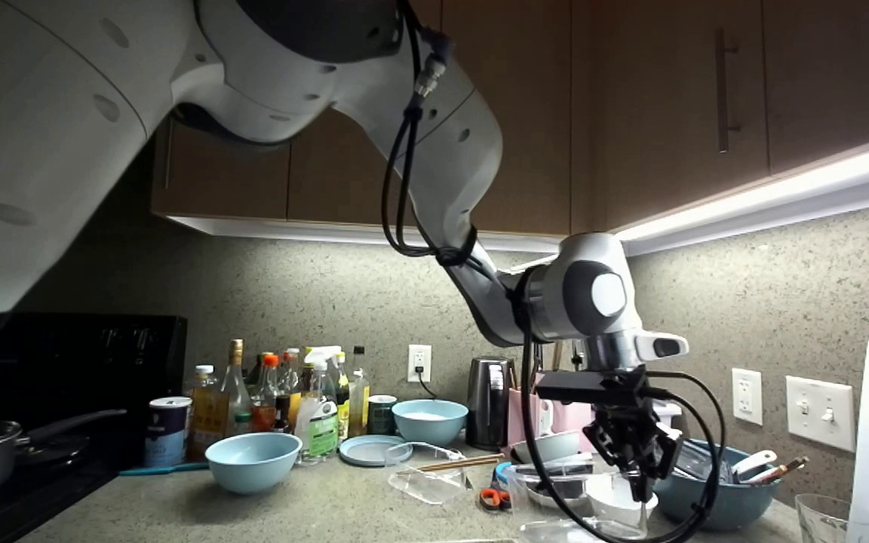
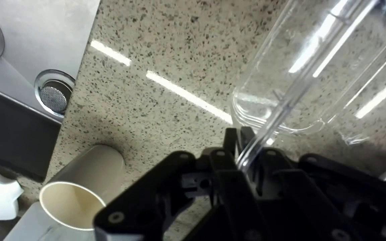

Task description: Pick up the bowl and place it on the left side of the counter

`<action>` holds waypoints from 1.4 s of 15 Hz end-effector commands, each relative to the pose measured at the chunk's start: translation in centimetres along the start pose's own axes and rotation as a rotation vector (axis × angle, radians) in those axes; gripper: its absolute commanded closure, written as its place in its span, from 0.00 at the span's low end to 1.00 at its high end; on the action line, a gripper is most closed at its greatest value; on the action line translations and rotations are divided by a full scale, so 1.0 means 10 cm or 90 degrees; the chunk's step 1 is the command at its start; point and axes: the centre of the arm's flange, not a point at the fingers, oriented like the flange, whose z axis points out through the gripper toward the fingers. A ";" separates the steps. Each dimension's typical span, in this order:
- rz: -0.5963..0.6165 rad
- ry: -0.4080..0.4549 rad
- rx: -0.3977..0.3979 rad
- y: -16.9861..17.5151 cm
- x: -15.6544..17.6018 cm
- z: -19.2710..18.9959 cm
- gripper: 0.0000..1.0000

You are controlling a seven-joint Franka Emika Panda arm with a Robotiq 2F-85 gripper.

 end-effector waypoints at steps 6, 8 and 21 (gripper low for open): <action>-0.187 0.016 -0.027 -0.73 -0.72 -0.06 0.91; -0.207 0.015 -0.016 -0.81 -0.86 -0.10 0.91; -0.521 0.041 -0.034 -3.29 -1.71 -0.12 0.93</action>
